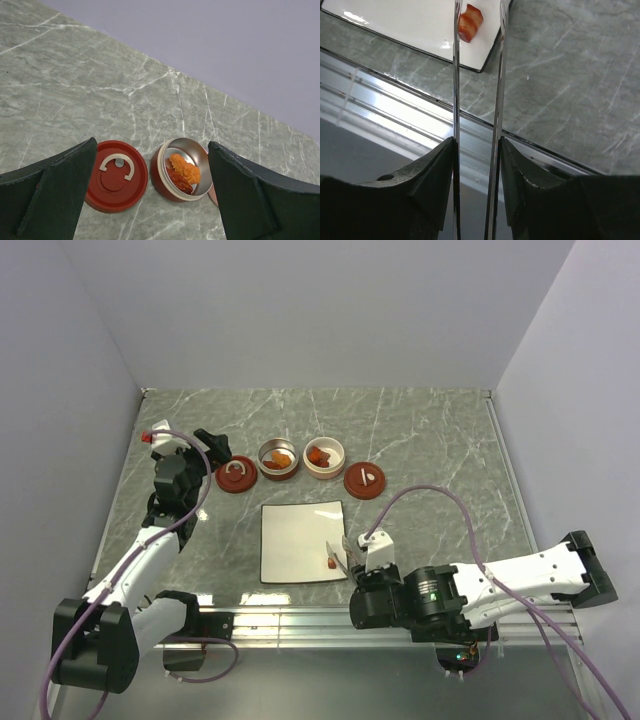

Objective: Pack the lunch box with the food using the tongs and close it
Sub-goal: Pick up the food using the clamp

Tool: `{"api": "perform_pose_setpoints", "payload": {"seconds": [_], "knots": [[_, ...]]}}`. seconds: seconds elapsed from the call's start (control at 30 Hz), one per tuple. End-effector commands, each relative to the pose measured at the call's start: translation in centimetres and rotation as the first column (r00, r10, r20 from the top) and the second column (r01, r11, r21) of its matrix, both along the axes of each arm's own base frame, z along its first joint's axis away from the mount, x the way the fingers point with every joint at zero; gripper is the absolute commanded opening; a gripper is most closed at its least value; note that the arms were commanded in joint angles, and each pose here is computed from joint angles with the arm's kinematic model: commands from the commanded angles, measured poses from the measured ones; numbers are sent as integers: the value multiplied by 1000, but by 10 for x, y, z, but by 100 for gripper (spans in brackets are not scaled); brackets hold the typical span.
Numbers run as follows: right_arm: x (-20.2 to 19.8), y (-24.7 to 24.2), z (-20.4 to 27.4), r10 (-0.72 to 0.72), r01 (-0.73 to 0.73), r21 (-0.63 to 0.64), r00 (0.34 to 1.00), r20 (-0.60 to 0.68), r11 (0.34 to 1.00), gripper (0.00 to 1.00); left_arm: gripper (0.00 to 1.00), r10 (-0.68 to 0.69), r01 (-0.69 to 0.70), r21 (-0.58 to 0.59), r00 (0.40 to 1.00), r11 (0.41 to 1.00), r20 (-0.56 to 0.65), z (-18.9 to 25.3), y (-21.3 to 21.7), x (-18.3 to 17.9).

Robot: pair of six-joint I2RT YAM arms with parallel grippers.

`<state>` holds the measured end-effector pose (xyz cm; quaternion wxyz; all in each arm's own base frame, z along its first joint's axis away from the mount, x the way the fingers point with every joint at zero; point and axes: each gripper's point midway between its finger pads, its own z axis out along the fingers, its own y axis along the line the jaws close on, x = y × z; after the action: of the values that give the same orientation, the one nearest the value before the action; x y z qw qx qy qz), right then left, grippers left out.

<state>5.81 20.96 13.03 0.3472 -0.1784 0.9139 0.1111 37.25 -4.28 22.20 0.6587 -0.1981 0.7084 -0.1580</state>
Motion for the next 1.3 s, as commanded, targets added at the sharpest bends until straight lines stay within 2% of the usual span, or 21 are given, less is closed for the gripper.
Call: {"api": "perform_pose_setpoints", "payload": {"seconds": [0.0, 0.5, 0.9, 0.97, 1.2, 1.27], "knots": [[1, -3, 11, -76, 75, 29, 997, 15, 997, 48, 99, -10, 13, -28, 996, 1000, 86, 31, -2, 1], [-15, 15, 18, -4, 3, 49, 1000, 16, 999, 48, 99, -18, 20, -30, 996, 999, 91, 32, -3, 1], [-26, 19, 3, 27, -28, -38, 999, -24, 999, 48, 100, -18, 21, -31, 995, 999, 99, 35, -3, -1], [-26, 19, 1, 28, -29, -55, 999, -26, 998, 46, 100, -16, 19, -33, 995, 999, 99, 35, -3, -2], [-21, 17, 5, 11, -11, -60, 1000, 0, 998, 28, 99, -14, 18, -31, 995, 999, 102, 36, -2, -3], [-17, 18, 9, 12, -11, -55, 1000, 22, 998, 27, 99, -14, 18, -32, 995, 999, 103, 37, -2, -3]]}}
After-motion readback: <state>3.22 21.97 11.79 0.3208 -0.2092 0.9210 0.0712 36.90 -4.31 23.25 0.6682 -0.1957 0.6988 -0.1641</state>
